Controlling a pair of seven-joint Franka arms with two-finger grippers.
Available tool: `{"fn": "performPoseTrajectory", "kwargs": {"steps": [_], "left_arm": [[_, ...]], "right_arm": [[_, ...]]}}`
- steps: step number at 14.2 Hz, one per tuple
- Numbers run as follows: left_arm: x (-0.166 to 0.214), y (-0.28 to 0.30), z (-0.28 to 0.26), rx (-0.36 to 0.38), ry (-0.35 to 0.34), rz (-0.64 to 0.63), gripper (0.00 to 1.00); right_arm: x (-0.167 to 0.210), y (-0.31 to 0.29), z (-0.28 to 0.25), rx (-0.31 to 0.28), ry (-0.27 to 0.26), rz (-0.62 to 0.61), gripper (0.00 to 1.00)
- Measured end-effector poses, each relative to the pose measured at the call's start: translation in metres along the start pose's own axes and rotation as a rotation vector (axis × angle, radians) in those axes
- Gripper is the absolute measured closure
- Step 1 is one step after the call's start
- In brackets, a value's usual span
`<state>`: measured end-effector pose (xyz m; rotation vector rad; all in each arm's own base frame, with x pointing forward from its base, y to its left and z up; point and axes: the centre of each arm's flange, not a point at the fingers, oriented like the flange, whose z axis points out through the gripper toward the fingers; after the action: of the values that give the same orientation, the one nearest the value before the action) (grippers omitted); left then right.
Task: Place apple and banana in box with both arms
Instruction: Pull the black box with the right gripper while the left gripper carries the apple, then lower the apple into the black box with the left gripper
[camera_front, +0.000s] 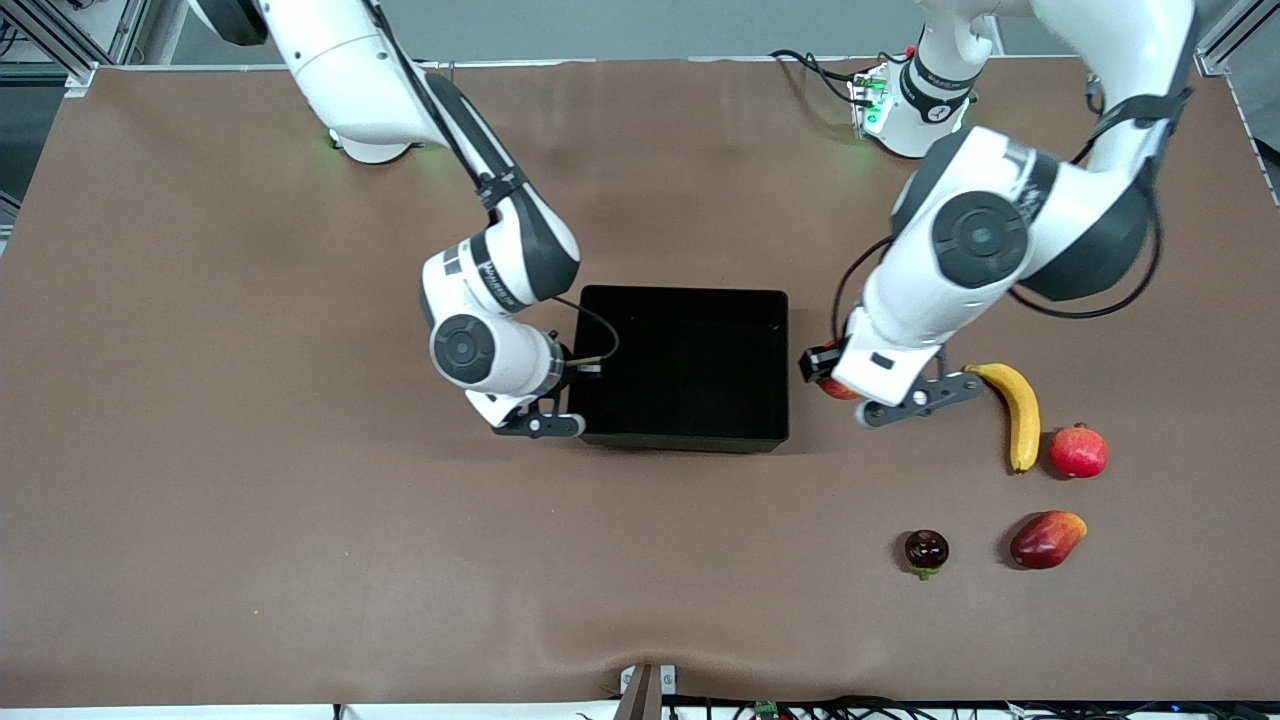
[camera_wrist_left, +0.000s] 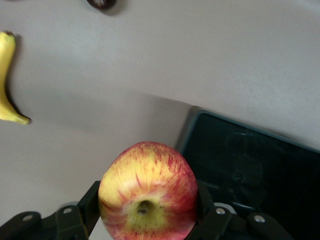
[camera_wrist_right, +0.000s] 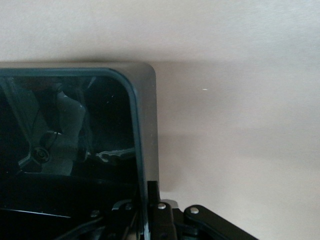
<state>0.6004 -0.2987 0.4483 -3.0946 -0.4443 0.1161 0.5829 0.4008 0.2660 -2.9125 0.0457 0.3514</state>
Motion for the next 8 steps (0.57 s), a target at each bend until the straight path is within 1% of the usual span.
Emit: {"fn": "performPoseTrajectory", "kwargs": {"steps": [2, 4, 8], "left_arm": [[-0.002, 0.008, 0.015, 0.007, -0.02, -0.002, 0.23], [-0.001, 0.012, 0.027, 0.014, -0.038, -0.006, 0.23], [-0.006, 0.023, 0.042, 0.027, -0.057, -0.039, 0.23]], "right_arm": [[-0.001, -0.008, 0.008, 0.001, -0.003, -0.004, 0.95], [0.001, -0.011, 0.013, 0.021, -0.007, 0.008, 0.95], [0.009, -0.009, 0.023, 0.031, 0.021, 0.019, 0.95]]}}
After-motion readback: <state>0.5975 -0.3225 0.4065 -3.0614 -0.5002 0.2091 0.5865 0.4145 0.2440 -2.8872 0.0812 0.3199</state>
